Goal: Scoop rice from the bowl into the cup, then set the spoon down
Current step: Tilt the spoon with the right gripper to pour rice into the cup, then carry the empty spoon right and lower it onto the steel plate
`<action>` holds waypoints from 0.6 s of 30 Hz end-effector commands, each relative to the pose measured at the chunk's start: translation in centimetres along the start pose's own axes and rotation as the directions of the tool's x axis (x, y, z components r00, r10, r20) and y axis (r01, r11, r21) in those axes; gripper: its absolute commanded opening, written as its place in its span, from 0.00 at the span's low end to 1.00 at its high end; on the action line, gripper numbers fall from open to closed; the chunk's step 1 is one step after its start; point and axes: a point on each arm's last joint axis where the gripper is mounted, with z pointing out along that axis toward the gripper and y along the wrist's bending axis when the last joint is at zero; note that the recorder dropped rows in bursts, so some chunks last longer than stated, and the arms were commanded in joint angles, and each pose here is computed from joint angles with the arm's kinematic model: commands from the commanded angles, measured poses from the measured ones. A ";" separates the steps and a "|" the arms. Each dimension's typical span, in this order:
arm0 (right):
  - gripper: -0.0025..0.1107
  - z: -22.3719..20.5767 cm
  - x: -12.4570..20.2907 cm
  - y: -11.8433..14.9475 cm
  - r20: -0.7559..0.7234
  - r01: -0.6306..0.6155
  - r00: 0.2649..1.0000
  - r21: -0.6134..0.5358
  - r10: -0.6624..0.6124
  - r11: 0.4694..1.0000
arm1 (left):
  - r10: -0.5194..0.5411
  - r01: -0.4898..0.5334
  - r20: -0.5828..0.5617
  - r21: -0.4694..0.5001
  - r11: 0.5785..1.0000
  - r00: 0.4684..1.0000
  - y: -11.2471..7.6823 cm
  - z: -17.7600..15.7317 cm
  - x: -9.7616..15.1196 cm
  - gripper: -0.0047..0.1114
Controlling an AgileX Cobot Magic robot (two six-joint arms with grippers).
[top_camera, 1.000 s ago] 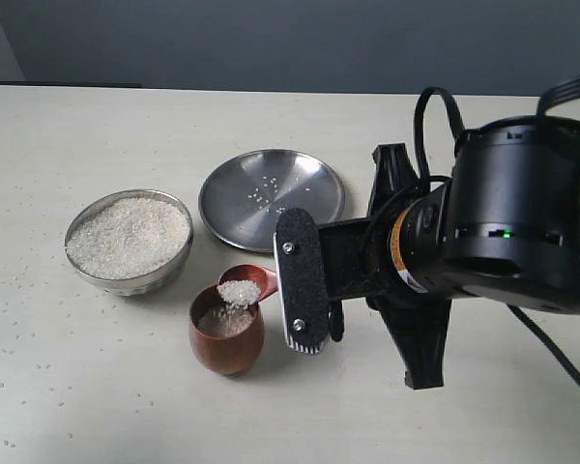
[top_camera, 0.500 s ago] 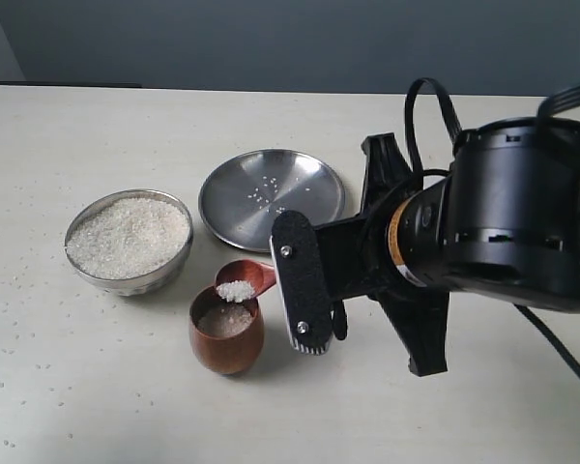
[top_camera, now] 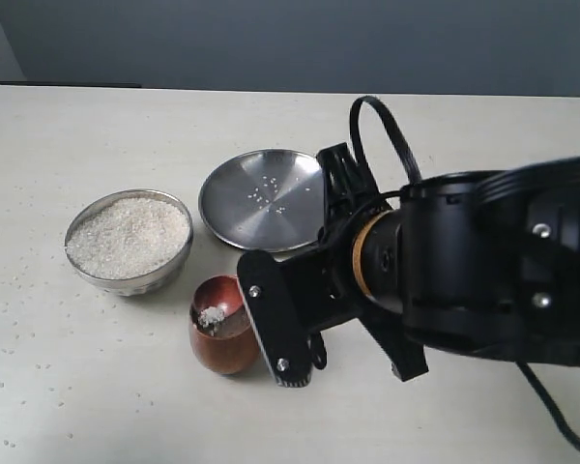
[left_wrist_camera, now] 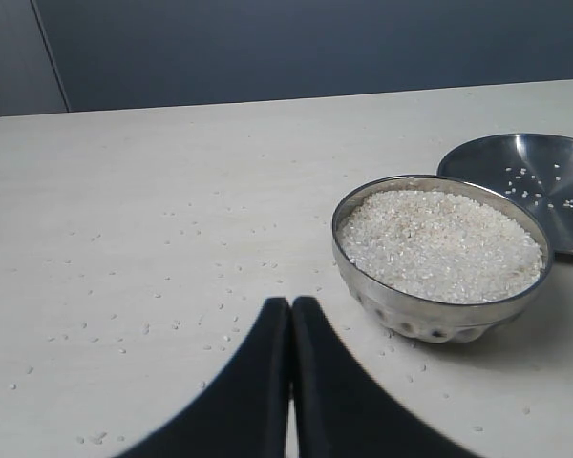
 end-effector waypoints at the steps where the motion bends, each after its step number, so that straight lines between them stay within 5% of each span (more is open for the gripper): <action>1: 0.02 1.0 -0.2 0.1 -0.042 -0.049 0.998 0.016 0.050 0.999 | -0.003 0.003 0.008 -0.003 1.000 1.000 0.0 0.0 0.1 0.04; 18: 0.02 0.6 1.4 -0.6 -0.217 0.057 0.975 0.084 -0.038 0.995 | -0.003 0.003 0.008 -0.003 1.000 1.000 0.0 0.0 0.1 0.04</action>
